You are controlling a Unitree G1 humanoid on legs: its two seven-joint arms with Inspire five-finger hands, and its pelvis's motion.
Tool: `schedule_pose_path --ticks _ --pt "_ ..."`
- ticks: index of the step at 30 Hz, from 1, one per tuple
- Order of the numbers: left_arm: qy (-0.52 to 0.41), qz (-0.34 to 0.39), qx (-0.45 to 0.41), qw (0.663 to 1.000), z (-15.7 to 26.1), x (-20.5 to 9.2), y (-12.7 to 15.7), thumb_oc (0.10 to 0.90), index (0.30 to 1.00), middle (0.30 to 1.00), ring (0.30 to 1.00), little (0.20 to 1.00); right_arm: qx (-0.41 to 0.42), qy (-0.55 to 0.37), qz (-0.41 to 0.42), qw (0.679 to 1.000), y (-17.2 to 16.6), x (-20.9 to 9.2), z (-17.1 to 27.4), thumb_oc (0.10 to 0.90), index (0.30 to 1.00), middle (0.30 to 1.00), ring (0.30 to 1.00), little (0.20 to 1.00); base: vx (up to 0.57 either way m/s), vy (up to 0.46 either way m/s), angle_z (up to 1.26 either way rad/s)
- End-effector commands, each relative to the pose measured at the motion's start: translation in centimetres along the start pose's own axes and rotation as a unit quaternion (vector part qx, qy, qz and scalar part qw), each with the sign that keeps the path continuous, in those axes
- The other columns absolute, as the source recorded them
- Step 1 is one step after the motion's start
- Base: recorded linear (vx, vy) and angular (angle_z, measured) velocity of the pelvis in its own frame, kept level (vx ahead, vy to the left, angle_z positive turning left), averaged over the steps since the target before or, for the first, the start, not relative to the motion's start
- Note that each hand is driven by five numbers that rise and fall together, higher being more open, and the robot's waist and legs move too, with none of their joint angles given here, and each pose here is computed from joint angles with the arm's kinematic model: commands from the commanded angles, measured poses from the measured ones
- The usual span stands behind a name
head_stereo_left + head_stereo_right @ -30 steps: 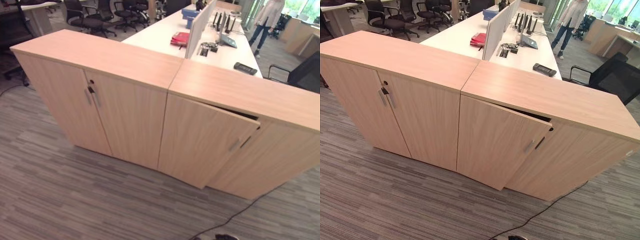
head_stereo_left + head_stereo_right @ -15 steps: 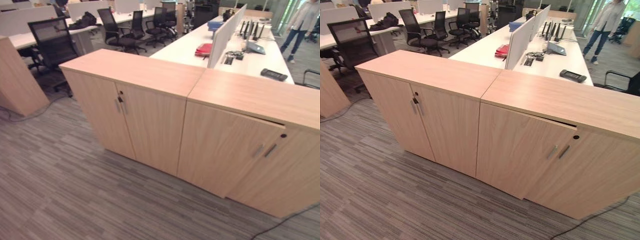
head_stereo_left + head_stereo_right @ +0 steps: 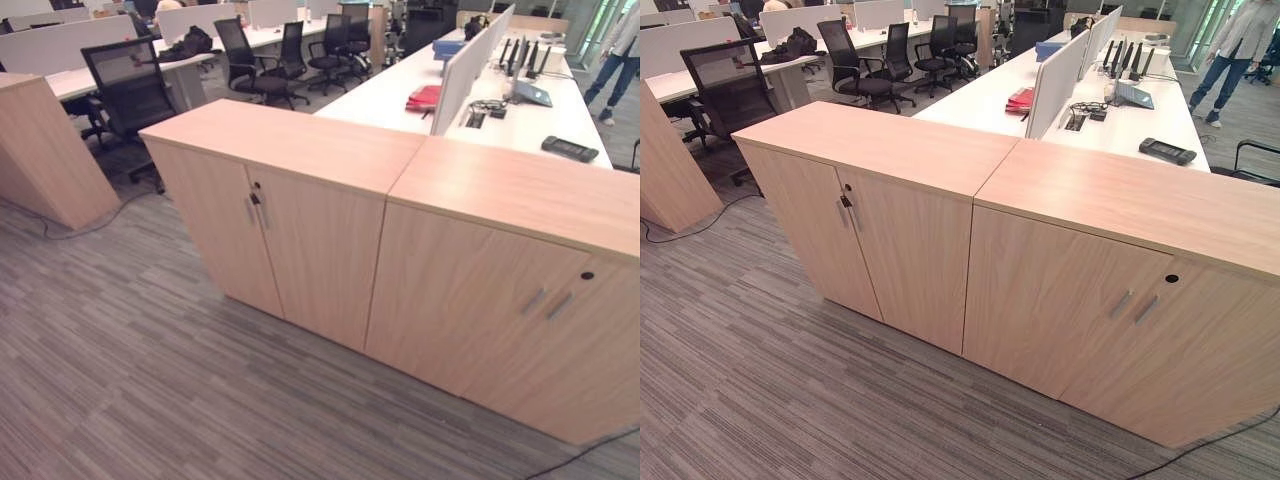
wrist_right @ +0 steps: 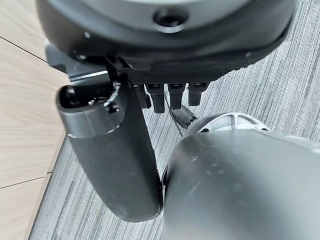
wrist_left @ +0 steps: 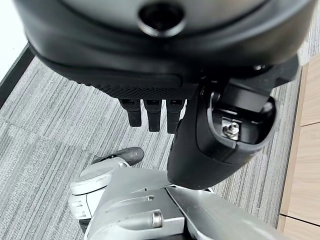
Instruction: Put the empty folder in the office cabinet
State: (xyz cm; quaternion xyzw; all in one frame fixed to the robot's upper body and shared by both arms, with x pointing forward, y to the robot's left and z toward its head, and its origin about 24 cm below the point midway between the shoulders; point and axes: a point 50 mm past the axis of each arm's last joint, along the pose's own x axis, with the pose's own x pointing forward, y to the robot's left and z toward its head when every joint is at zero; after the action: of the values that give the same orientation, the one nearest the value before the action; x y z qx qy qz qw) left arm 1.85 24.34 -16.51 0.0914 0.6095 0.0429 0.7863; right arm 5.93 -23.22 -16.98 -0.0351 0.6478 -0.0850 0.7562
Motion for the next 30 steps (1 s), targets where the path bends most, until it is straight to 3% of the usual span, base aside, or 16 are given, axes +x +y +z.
schedule_pose_path --ticks 1,5,8,10,14,19,30 --pt "-0.016 -0.045 0.004 0.999 0.8 0.2 -2.4 0.800 0.900 0.900 0.900 0.900 -0.026 0.012 -0.039 0.999 -2.8 -0.3 0.8 0.800 0.900 0.900 0.900 0.900 -0.08 0.080 -0.06" --pt "-0.020 -0.020 0.059 0.998 1.6 0.4 -0.9 0.800 0.900 0.900 0.900 0.900 -0.029 -0.039 -0.031 0.998 -2.4 -0.3 3.3 0.800 0.900 0.900 0.900 0.900 -0.32 0.148 0.11" --pt "-0.010 0.033 0.007 0.999 1.4 0.2 2.1 0.800 0.900 0.900 0.900 0.900 -0.006 -0.044 -0.018 0.999 -1.6 -0.2 3.3 0.800 0.900 0.900 0.900 0.900 -0.24 -0.020 -0.24" --pt "0.002 0.042 -0.001 0.999 0.7 0.1 2.5 0.800 0.900 0.900 0.900 0.900 0.000 -0.037 -0.010 0.999 -1.2 -0.1 2.6 0.800 0.900 0.900 0.900 0.900 -0.01 -0.197 0.13" --pt "0.013 0.040 -0.051 0.998 -0.5 -0.1 1.7 0.800 0.900 0.900 0.900 0.900 -0.026 0.000 0.005 1.000 0.4 0.0 0.2 0.800 0.900 0.900 0.900 0.900 0.08 -0.343 -0.26" --pt "-0.009 0.033 -0.063 0.997 0.9 0.4 0.2 0.800 0.900 0.900 0.900 0.900 -0.050 -0.050 -0.002 0.998 0.3 -0.1 2.9 0.800 0.900 0.900 0.900 0.900 -0.03 -0.114 -0.56" --pt "0.008 0.016 -0.005 1.000 0.1 0.3 -0.2 0.800 0.900 0.900 0.900 0.900 -0.048 -0.051 0.015 0.997 2.0 0.0 2.2 0.800 0.900 0.900 0.900 0.900 0.06 -0.001 -0.40"
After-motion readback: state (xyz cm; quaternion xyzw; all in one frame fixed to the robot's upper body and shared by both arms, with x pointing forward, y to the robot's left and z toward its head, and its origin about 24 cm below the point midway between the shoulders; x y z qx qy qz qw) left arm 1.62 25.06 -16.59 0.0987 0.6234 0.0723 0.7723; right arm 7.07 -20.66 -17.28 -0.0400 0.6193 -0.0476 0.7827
